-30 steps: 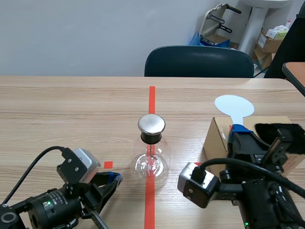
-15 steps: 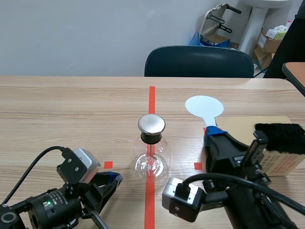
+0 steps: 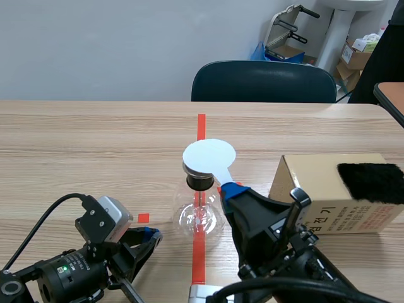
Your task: Do the electroscope experiment
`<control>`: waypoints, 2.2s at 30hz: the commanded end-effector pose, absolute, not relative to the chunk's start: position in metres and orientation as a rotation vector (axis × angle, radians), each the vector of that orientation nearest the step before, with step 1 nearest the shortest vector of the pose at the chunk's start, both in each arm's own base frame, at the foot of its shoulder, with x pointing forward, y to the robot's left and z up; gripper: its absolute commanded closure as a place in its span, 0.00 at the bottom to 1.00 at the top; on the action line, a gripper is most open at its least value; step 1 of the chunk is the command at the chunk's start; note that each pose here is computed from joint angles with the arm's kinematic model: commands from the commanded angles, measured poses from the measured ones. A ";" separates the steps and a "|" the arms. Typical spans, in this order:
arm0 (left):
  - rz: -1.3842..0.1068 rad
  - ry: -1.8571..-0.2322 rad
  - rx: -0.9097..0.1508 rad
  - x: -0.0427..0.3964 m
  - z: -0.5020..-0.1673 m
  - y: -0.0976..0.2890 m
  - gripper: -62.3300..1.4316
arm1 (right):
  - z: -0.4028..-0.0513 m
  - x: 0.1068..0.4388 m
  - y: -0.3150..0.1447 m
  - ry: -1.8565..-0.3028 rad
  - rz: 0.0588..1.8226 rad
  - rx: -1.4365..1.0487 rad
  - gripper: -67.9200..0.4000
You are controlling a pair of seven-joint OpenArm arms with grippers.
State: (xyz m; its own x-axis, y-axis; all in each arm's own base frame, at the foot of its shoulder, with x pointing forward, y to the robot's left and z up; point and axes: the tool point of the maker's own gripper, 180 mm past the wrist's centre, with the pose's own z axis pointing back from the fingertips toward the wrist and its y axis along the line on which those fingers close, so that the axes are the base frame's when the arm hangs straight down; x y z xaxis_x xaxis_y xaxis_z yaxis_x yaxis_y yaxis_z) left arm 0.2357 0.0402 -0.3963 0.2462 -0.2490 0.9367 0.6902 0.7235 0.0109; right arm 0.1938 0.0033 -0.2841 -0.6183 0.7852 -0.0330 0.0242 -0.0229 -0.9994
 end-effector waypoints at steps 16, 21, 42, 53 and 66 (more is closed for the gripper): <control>-0.669 -1.193 -0.472 0.241 -0.386 0.034 0.92 | -0.277 0.200 0.000 -1.693 1.682 -0.892 0.97; -0.669 -1.193 -0.472 0.241 -0.386 0.034 0.92 | -0.276 0.210 -0.014 -1.629 1.614 -0.957 0.97; -0.669 -1.193 -0.472 0.241 -0.386 0.034 0.92 | -0.273 0.234 -0.081 -1.353 1.318 -1.190 0.97; -0.669 -1.193 -0.472 0.241 -0.386 0.034 0.92 | -0.273 0.234 -0.081 -1.353 1.319 -1.190 0.97; -0.669 -1.194 -0.473 0.241 -0.386 0.034 0.92 | -0.273 0.234 -0.080 -1.354 1.319 -1.189 0.97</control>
State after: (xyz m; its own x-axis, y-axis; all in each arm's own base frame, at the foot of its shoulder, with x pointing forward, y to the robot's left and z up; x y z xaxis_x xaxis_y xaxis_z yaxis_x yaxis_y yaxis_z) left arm 0.2357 0.0402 -0.3963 0.2462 -0.2490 0.9367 0.6902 0.7235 0.0109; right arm 0.2300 -0.0789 -0.2813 -0.1618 0.9865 -0.0265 0.0242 -0.0229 -0.9994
